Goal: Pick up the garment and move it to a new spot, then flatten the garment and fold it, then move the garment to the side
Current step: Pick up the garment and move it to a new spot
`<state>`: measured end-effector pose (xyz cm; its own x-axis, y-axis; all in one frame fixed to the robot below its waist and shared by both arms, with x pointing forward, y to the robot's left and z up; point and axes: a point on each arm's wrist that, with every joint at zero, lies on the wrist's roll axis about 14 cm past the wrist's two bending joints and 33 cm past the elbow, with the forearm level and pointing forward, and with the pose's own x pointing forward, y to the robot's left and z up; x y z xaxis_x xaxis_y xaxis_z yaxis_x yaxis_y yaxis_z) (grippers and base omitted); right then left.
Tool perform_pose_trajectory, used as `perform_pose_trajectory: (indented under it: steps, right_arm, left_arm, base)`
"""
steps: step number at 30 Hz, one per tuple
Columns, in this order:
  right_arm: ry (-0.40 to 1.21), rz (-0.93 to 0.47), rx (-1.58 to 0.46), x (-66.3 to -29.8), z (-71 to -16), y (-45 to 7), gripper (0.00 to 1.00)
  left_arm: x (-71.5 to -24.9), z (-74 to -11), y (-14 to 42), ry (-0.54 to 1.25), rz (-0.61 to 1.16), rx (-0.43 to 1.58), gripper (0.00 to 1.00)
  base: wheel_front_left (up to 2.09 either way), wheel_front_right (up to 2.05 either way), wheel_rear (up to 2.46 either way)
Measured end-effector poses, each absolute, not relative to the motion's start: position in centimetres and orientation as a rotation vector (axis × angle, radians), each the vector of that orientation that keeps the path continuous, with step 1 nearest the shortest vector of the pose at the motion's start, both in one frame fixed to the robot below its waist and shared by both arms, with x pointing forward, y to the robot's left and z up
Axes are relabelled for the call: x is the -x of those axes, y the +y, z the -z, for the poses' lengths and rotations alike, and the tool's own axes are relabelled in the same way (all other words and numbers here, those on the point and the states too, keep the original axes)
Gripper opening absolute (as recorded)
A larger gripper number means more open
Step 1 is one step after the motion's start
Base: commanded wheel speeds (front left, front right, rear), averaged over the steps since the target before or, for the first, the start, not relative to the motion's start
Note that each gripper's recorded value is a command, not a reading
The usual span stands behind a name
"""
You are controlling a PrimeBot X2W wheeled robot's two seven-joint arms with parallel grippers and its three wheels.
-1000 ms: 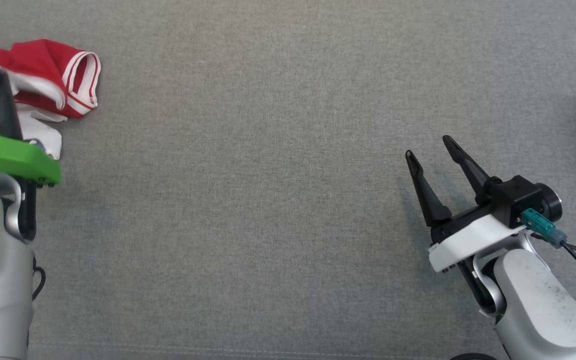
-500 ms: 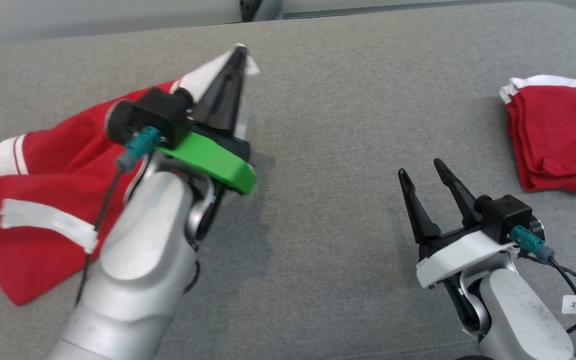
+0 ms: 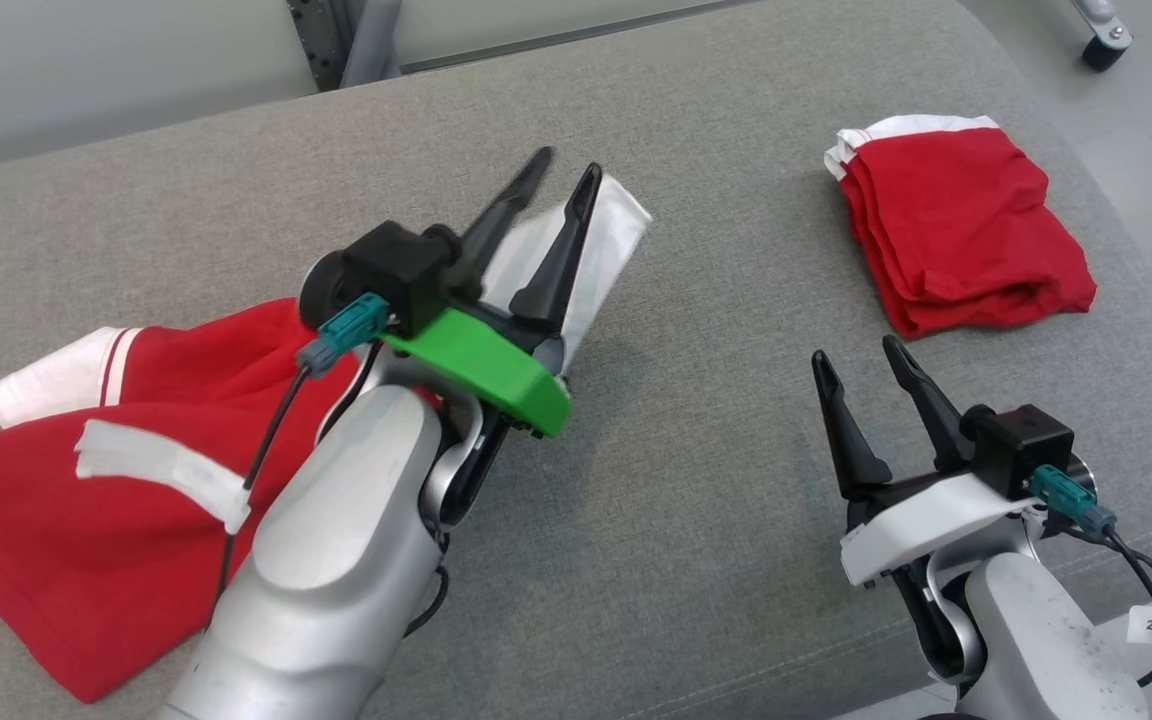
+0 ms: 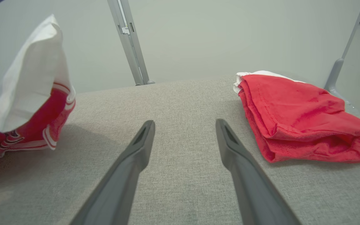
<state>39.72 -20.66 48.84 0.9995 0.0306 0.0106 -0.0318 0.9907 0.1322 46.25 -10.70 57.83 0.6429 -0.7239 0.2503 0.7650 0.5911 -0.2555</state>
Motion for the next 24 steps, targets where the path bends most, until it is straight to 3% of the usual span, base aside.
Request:
perform_pose_trajectory:
  steps: [6, 10, 20, 24]
  right_arm:
    - [0.001, -0.042, -0.132, -39.8, -48.5, -20.3, 1.0]
    - [-0.001, -0.092, -0.128, -40.4, -48.5, -18.8, 1.0]
    - [-0.023, -0.19, -0.159, -39.8, -49.4, -14.9, 1.0]
    - [-0.03, -0.207, -0.162, -39.1, -49.7, -14.3, 1.0]
  left_arm:
    - [-47.7, -54.7, -5.8, -0.077, 0.691, 0.337, 1.0]
    - [-47.9, -52.1, 0.5, -0.049, 0.496, 0.31, 1.0]
    - [-41.3, -47.2, 14.1, 0.034, 0.117, 0.225, 1.0]
    - [-37.9, -45.7, 16.5, 0.074, 0.049, 0.209, 1.0]
  base:
    - [0.0, 0.0, 0.0]
    - [0.0, 0.0, 0.0]
    - [0.0, 0.0, 0.0]
    - [0.0, 0.0, 0.0]
